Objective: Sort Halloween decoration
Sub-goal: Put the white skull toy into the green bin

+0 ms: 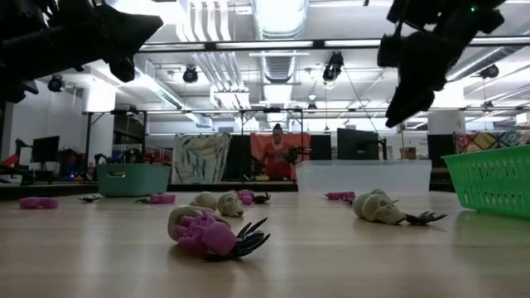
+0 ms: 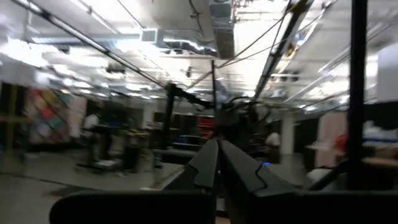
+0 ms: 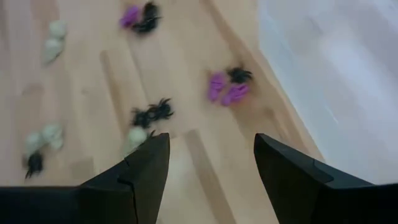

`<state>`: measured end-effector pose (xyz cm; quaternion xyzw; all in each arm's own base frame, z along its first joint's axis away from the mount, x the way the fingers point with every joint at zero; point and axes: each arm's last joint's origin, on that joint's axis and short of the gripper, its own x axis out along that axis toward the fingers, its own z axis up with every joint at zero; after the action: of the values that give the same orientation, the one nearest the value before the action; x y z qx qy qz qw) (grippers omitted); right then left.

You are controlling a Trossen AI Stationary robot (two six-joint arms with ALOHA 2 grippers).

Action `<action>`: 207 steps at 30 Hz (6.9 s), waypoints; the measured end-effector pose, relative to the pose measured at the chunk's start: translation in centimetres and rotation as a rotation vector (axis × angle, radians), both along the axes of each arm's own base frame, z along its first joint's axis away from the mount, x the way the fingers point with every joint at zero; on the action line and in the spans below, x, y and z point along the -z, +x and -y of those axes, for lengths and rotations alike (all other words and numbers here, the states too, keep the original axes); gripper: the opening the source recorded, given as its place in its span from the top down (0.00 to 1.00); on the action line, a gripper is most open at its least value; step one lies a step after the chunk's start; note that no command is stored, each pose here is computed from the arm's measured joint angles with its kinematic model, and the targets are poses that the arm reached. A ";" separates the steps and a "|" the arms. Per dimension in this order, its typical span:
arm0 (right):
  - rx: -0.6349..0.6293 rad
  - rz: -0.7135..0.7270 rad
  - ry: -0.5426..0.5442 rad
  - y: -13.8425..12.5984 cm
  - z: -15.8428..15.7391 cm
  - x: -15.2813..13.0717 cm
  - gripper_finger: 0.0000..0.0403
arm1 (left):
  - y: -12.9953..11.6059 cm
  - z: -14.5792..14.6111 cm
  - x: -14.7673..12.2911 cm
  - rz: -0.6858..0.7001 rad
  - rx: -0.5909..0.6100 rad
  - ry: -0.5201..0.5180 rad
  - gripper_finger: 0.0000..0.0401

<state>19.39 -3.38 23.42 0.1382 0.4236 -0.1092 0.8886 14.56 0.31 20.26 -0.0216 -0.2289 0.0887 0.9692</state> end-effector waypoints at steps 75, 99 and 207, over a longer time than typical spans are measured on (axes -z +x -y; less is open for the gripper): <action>-0.302 -0.630 -0.118 13.6 -7.5 8.2 0.44 | 5.9 0.1 -0.4 -0.211 0.023 -0.059 1.00; -0.275 -0.619 -0.094 14.1 -7.6 9.2 0.64 | 5.9 0.1 -0.3 -0.216 0.023 -0.060 1.00; -0.303 -0.701 0.026 3.9 -15.3 4.0 0.81 | 5.8 0.1 -0.9 -0.153 0.033 -0.089 1.00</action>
<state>23.32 11.87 19.45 0.0395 0.7188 -0.0116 0.6940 20.39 0.21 21.18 -0.0614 -0.1496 0.0840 0.9833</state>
